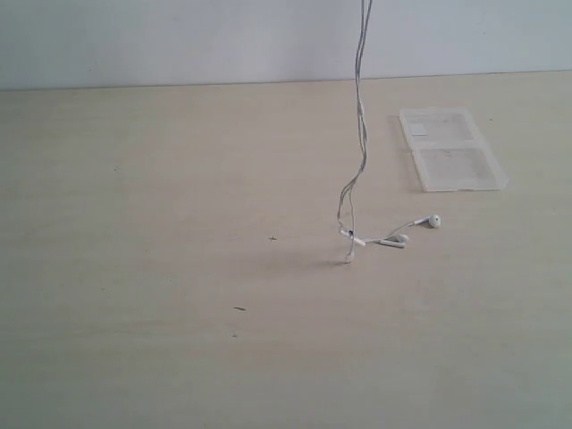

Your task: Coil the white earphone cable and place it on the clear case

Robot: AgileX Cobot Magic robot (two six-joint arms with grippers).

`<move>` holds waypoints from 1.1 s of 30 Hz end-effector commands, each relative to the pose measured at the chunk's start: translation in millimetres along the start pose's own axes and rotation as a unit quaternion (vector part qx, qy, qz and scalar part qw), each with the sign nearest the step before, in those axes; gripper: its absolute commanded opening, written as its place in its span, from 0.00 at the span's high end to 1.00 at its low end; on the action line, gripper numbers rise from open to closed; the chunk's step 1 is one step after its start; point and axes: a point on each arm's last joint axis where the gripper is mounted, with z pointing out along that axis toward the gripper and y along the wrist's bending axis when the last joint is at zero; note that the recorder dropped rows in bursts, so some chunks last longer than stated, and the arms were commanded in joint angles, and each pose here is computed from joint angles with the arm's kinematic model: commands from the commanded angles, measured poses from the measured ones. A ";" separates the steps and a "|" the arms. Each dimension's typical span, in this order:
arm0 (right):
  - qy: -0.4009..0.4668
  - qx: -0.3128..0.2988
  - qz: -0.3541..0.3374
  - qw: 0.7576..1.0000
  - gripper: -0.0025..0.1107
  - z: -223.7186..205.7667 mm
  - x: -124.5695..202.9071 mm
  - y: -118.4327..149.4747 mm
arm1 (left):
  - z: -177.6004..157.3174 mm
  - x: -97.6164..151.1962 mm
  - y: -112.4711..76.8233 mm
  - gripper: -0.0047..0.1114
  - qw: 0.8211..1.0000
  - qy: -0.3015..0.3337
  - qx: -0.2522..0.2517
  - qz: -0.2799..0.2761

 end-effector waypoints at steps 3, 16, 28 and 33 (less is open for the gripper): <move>-0.003 -0.004 0.004 1.000 0.98 -1.3 -3.7 0.8 | 0.6 -17.9 -12.6 0.96 0.992 -0.083 0.088 0.021; 0.008 -0.011 0.008 1.000 0.98 0.2 -0.4 2.4 | 120.5 5.6 -73.6 0.96 0.956 0.098 0.232 0.151; 0.007 -0.011 0.007 1.000 0.98 0.2 -0.6 2.3 | 193.6 83.7 -95.9 0.96 0.850 0.195 0.461 0.166; 0.006 -0.010 0.005 1.000 0.98 0.2 -0.7 2.2 | 207.6 104.6 -89.4 0.93 0.844 0.218 0.465 0.154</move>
